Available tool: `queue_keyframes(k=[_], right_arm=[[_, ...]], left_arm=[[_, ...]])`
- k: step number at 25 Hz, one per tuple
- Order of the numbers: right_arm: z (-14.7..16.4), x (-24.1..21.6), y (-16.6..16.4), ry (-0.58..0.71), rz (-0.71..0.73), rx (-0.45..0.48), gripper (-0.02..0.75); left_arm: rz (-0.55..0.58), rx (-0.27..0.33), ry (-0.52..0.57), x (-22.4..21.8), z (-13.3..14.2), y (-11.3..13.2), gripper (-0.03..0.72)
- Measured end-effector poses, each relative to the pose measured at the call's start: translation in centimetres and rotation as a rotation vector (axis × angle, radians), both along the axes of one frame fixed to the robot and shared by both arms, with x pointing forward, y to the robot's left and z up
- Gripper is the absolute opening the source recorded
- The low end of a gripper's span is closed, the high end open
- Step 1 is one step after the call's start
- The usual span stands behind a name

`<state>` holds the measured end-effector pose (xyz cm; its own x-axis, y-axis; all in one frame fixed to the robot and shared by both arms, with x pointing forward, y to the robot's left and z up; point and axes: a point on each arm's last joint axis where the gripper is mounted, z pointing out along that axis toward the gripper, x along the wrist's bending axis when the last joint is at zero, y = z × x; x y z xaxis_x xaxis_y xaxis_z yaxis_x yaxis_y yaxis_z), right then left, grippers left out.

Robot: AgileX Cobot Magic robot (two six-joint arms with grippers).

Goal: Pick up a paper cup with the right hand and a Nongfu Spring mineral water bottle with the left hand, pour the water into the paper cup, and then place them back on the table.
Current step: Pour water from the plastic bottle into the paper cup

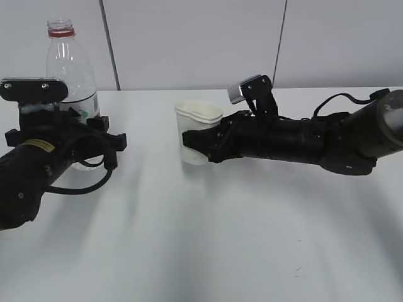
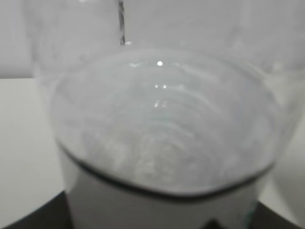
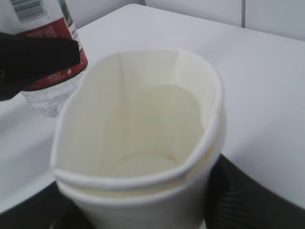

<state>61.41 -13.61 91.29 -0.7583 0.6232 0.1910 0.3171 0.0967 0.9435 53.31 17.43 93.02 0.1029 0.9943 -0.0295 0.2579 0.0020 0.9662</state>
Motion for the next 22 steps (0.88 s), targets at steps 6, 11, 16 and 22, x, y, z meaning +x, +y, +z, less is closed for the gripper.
queue_keyframes(k=[6, 11, 16, 22], right_arm=[[0.4, 0.8, -0.5, -0.037, -0.099, 0.027, 0.426], [0.3, 1.7, -1.5, -0.042, -0.249, -0.002, 0.426], [-0.1, 2.3, -2.5, -0.017, -0.390, -0.037, 0.426], [-0.5, 2.9, -3.6, -0.001, -0.525, -0.063, 0.426]], left_arm=[[-0.020, 0.020, -0.036, 0.4, -1.6, -0.3, 0.366], [-0.046, 0.050, -0.066, 0.5, -2.5, -0.6, 0.366], [-0.088, 0.063, -0.094, 0.6, -2.4, -0.8, 0.366], [-0.118, 0.088, -0.100, 1.8, -3.2, -0.7, 0.366]])
